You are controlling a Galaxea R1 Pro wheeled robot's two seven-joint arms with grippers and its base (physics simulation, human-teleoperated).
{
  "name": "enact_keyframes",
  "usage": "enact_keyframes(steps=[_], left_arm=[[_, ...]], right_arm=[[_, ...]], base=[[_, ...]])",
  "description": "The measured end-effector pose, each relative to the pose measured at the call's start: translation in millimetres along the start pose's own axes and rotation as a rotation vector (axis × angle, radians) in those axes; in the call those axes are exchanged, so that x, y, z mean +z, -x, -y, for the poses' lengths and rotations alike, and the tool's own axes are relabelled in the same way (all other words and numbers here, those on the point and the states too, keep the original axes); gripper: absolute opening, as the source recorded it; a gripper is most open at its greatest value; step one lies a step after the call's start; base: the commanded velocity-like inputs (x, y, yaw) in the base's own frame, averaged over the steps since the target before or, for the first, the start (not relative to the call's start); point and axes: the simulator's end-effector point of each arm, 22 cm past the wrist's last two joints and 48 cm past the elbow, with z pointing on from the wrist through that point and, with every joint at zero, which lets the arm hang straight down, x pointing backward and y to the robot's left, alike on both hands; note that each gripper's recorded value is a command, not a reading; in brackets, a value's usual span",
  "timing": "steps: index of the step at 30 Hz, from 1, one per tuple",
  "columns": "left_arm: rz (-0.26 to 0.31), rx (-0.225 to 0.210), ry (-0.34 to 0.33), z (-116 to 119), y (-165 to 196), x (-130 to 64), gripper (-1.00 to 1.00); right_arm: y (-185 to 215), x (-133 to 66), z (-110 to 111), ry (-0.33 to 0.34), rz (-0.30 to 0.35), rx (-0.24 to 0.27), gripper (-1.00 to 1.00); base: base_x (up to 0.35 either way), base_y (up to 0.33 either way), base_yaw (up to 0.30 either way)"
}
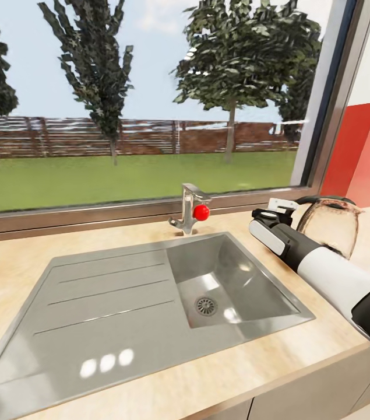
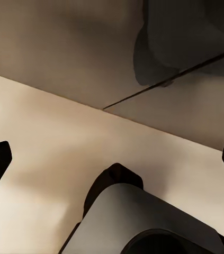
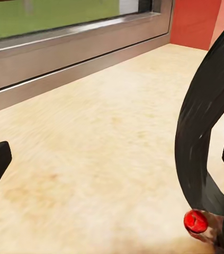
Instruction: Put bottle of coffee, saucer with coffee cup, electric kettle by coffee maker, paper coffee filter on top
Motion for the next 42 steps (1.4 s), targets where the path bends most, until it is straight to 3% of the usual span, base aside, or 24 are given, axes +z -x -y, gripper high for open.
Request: enact_keyframes(steps=[42], left_arm=[[-0.007, -0.006, 0.006, -2.1, -4.0, -1.1, 1.00]], right_arm=[[0.4, 1.5, 3.4, -0.007, 0.000, 0.002, 1.00]], base=[[0.023, -0.020, 0.000]])
